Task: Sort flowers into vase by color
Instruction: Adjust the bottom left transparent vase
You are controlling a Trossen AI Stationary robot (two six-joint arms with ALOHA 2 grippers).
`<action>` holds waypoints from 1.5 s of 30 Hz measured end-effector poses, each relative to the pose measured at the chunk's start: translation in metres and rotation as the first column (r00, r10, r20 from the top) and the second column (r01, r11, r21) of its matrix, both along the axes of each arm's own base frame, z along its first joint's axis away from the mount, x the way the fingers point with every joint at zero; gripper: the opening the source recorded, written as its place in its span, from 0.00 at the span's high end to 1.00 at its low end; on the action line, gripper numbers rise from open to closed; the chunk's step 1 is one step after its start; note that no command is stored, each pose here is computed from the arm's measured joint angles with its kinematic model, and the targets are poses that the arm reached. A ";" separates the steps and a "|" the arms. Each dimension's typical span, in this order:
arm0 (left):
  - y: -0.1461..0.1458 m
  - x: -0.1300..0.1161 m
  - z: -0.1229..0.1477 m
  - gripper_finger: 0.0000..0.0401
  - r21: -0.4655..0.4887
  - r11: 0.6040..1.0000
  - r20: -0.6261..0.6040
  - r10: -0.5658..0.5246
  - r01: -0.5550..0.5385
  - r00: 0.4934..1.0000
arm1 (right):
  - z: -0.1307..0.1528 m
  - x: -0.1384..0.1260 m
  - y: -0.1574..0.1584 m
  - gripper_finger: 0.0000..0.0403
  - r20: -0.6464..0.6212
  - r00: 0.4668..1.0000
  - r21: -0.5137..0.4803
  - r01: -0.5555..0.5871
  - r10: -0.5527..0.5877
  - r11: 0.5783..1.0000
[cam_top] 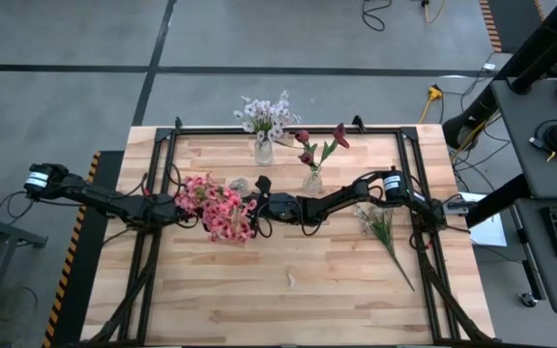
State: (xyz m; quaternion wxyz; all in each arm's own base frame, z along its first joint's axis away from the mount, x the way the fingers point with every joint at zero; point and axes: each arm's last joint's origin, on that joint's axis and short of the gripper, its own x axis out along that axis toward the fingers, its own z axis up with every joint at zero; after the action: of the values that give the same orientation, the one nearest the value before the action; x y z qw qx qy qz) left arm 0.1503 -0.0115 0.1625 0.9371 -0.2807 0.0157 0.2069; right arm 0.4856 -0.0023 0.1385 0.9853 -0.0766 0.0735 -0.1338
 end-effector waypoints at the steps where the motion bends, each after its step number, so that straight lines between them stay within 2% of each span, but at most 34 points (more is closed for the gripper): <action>1: 0.000 0.000 0.000 0.17 -0.002 1.000 0.001 0.001 -0.001 1.000 | 0.000 0.000 0.000 0.92 0.000 1.000 0.000 0.000 0.000 1.000; 12: 0.000 0.000 0.000 0.17 -0.015 1.000 0.008 0.015 -0.015 1.000 | -0.001 0.000 0.002 0.92 -0.015 1.000 -0.008 -0.006 0.006 1.000; 18: 0.000 0.000 0.000 0.17 -0.014 1.000 0.009 0.021 -0.021 1.000 | -0.002 -0.003 0.010 0.92 -0.099 0.995 0.007 -0.020 0.021 1.000; 24: 0.001 0.000 0.000 0.17 -0.015 1.000 0.011 0.022 -0.022 1.000 | 0.022 -0.012 0.021 0.92 -0.202 0.978 0.003 -0.043 0.042 0.999; 28: 0.000 0.000 0.001 0.17 -0.017 1.000 0.013 0.023 -0.022 1.000 | 0.041 -0.022 0.022 0.92 -0.267 0.963 -0.026 0.013 -0.020 1.000; 31: 0.001 0.000 0.001 0.17 -0.017 1.000 0.013 0.023 -0.023 1.000 | 0.056 -0.028 0.017 0.92 -0.267 0.963 -0.040 0.026 -0.036 0.999; 35: 0.001 0.000 0.001 0.17 -0.017 1.000 0.013 0.023 -0.023 1.000 | 0.062 -0.029 0.005 0.92 -0.259 0.965 -0.044 0.042 -0.052 0.998; 37: 0.001 0.000 0.001 0.17 -0.017 1.000 0.013 0.023 -0.023 1.000 | 0.061 -0.029 -0.001 0.91 -0.264 0.964 -0.019 0.011 -0.015 1.000; 41: 0.001 0.000 0.000 0.17 -0.021 0.999 0.014 0.024 -0.024 1.000 | 0.058 -0.028 -0.015 0.84 -0.255 0.966 0.079 -0.018 0.038 0.997; 45: 0.001 0.000 0.000 0.17 -0.023 0.999 0.015 0.025 -0.024 1.000 | 0.057 -0.029 -0.023 0.69 -0.259 0.966 0.092 0.005 0.019 0.996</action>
State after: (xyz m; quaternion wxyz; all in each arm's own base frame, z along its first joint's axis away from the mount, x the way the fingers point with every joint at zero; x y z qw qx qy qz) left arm 0.1502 -0.0110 0.1630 0.9313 -0.2931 0.0075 0.2160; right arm 0.4567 -0.0249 0.1956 0.9702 -0.0481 0.2077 -0.1155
